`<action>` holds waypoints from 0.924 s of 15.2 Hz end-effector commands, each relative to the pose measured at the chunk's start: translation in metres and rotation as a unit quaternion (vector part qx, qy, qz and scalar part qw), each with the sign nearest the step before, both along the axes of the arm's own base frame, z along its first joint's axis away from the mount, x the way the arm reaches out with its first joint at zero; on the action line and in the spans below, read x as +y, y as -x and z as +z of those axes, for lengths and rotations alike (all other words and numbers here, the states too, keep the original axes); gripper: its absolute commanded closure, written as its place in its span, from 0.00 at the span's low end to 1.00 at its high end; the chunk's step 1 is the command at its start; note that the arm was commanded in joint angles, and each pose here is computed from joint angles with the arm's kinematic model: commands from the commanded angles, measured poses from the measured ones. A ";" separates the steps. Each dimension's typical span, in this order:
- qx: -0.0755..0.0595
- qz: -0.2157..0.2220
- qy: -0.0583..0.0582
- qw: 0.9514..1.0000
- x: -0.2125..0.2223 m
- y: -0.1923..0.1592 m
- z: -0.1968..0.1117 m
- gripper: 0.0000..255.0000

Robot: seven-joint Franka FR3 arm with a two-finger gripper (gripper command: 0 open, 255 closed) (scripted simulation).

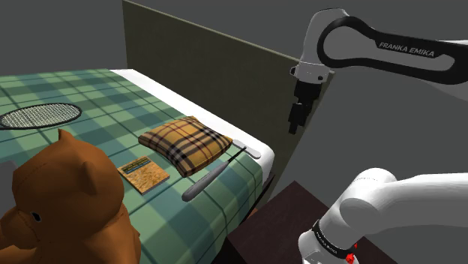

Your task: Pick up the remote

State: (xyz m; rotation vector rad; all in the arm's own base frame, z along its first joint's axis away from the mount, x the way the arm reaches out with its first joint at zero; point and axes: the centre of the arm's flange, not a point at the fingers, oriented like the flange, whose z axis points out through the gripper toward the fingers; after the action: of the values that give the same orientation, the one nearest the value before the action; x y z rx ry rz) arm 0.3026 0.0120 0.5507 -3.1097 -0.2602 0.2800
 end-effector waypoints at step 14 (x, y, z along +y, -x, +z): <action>-0.026 -0.013 0.000 1.000 -0.072 -0.089 -0.121 0.00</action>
State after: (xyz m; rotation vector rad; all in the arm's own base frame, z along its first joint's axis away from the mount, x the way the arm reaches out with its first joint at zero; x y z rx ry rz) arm 0.3835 -0.0537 0.4386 -3.1197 -0.2220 0.2100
